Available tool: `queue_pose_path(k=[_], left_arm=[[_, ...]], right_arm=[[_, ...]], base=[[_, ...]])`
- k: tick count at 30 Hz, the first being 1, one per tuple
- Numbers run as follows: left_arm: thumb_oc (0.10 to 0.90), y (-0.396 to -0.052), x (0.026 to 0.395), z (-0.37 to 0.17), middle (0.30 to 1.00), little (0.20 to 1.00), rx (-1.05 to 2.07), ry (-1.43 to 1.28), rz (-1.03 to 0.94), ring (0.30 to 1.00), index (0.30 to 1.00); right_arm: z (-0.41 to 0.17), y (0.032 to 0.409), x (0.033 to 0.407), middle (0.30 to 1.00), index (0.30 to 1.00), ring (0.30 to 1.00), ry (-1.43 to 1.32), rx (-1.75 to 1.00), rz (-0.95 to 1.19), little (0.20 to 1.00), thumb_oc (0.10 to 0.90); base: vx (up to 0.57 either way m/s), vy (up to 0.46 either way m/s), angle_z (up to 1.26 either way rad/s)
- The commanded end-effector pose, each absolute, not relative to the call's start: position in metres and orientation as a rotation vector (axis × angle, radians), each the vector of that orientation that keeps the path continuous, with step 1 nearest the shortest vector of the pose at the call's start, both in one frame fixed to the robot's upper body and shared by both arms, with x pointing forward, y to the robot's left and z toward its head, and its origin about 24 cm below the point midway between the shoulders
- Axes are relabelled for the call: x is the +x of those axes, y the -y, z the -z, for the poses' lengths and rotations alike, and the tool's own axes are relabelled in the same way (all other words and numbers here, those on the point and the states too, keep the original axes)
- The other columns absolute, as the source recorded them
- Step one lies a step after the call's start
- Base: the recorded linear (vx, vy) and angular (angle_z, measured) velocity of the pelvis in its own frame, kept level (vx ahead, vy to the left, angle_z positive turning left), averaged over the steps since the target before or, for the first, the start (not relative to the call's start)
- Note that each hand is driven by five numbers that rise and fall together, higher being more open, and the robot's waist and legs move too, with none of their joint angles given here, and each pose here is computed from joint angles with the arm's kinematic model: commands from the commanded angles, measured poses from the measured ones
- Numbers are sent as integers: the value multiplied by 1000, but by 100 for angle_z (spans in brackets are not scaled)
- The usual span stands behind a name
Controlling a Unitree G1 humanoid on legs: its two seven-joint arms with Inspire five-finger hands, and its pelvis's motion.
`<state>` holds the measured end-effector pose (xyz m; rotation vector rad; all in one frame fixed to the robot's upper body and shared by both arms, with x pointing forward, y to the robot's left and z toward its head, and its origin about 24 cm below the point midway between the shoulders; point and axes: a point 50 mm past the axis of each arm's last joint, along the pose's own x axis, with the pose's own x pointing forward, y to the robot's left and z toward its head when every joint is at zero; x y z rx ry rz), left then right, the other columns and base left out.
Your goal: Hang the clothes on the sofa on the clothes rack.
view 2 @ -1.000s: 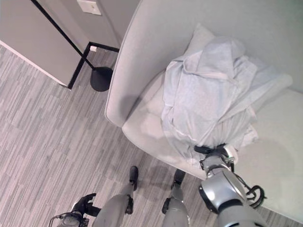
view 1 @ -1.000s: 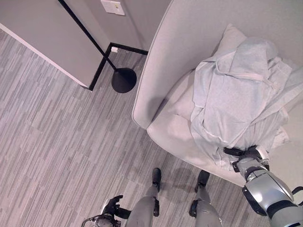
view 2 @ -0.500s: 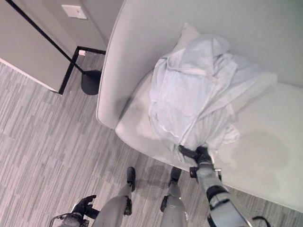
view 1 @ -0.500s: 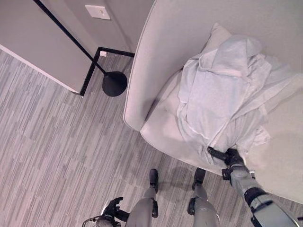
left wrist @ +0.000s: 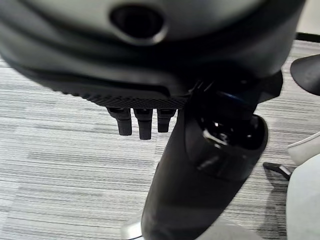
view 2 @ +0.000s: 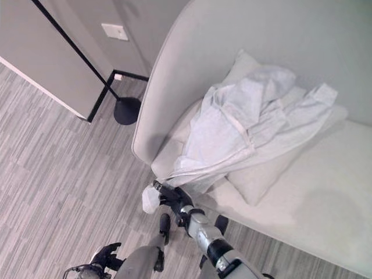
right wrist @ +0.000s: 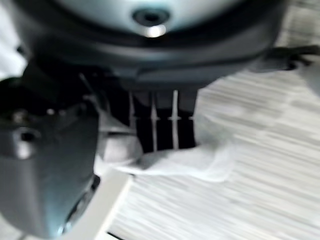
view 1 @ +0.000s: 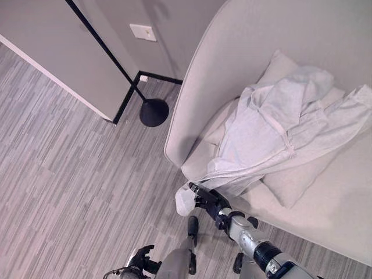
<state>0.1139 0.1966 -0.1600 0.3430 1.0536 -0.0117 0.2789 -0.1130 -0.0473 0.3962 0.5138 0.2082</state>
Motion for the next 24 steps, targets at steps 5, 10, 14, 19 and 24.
queue_pose_path(k=[5,10,14,19,24], left_arm=[[800,-202,95,166,900,900,431,-1127,68,900,900],[800,-202,90,166,900,900,440,-1132,73,900,900],[800,-204,88,166,900,900,440,-1135,59,900,900],[800,-206,94,164,900,900,423,-1105,13,900,900],[800,-206,99,161,900,900,407,-1068,-9,900,900]], right_arm=[[-32,106,325,300,300,300,-100,775,-142,300,400],[-80,134,338,300,300,300,180,982,-49,300,400],[-116,150,336,300,300,300,409,1163,-9,300,400],[-156,165,325,300,300,300,659,1274,-27,300,400],[-183,171,315,300,300,300,795,1273,-71,300,400]], base=[[17,6,0],[26,-4,-1],[52,-13,-1],[59,-9,0],[37,-17,2]])
